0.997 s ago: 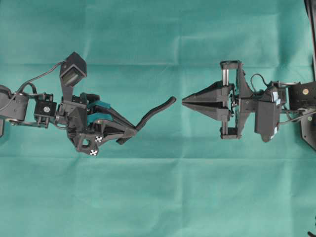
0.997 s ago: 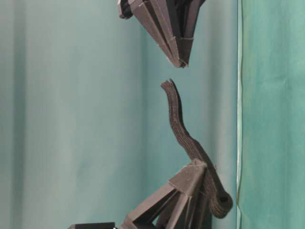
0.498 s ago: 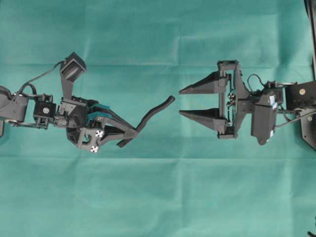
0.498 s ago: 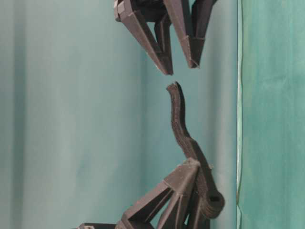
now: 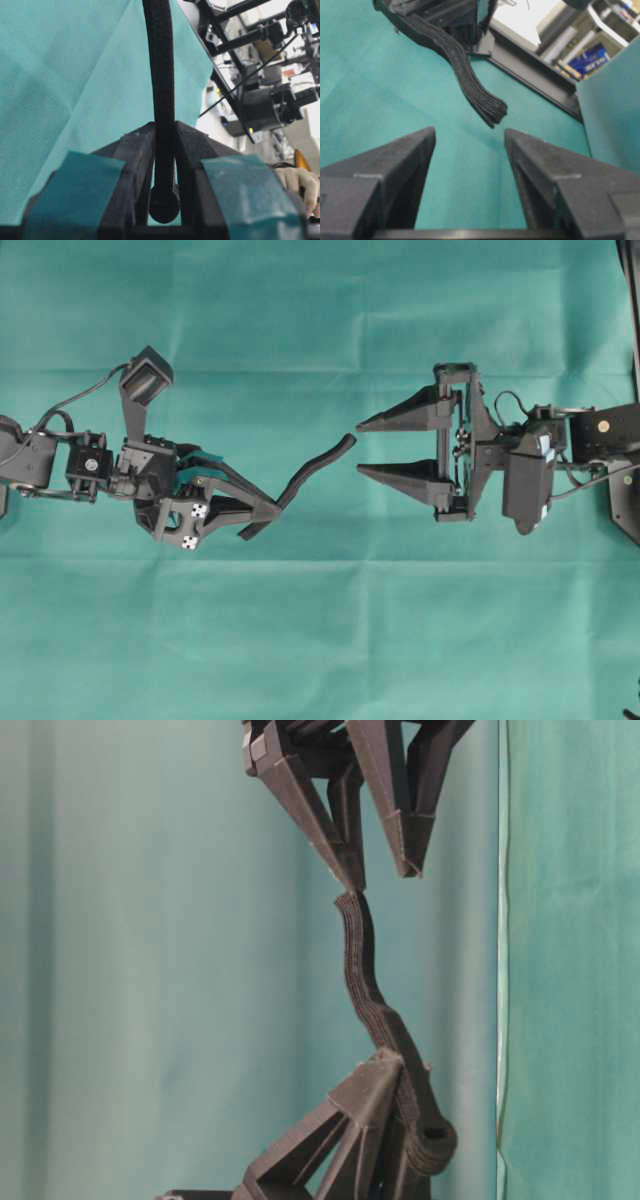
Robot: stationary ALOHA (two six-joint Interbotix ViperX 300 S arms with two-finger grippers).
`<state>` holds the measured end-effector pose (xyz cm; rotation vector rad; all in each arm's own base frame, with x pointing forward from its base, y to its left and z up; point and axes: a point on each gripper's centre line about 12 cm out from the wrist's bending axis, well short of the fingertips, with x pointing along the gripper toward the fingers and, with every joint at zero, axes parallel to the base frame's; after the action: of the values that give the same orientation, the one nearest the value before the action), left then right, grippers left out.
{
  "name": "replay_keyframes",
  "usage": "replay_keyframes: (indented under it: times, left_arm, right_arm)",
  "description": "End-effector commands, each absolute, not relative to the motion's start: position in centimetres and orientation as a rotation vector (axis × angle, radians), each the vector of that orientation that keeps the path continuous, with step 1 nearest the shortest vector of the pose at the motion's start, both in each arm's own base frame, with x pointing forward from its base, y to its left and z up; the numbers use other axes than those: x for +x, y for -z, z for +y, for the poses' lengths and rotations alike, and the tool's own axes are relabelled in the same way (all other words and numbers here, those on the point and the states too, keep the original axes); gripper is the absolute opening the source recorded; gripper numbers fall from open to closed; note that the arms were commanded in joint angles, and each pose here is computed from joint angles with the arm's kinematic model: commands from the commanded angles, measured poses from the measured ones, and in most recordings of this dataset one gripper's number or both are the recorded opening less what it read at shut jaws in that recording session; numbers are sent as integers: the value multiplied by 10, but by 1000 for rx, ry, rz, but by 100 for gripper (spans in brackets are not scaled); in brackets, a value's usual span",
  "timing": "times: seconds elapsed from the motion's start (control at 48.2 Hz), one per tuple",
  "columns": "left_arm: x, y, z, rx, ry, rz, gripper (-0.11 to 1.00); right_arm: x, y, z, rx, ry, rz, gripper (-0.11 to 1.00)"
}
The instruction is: Peel off the Velcro with your right arm.
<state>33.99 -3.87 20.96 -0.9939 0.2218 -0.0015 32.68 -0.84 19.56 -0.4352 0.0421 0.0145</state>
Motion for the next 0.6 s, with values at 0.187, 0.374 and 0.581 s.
replay_keyframes:
  times: [0.187, 0.374, 0.581]
  left_arm:
    - [343, -225, -38, -1000, 23, 174, 10]
    - [343, -223, -36, -999, 17, 174, 10]
    - [343, -223, -36, -1000, 15, 175, 10]
  right_arm:
    - [330, -203, -6, -446, -22, 6, 23]
    - [329, -202, -6, -444, -22, 4, 22]
    - [330, -203, -5, -449, -29, -1, 14]
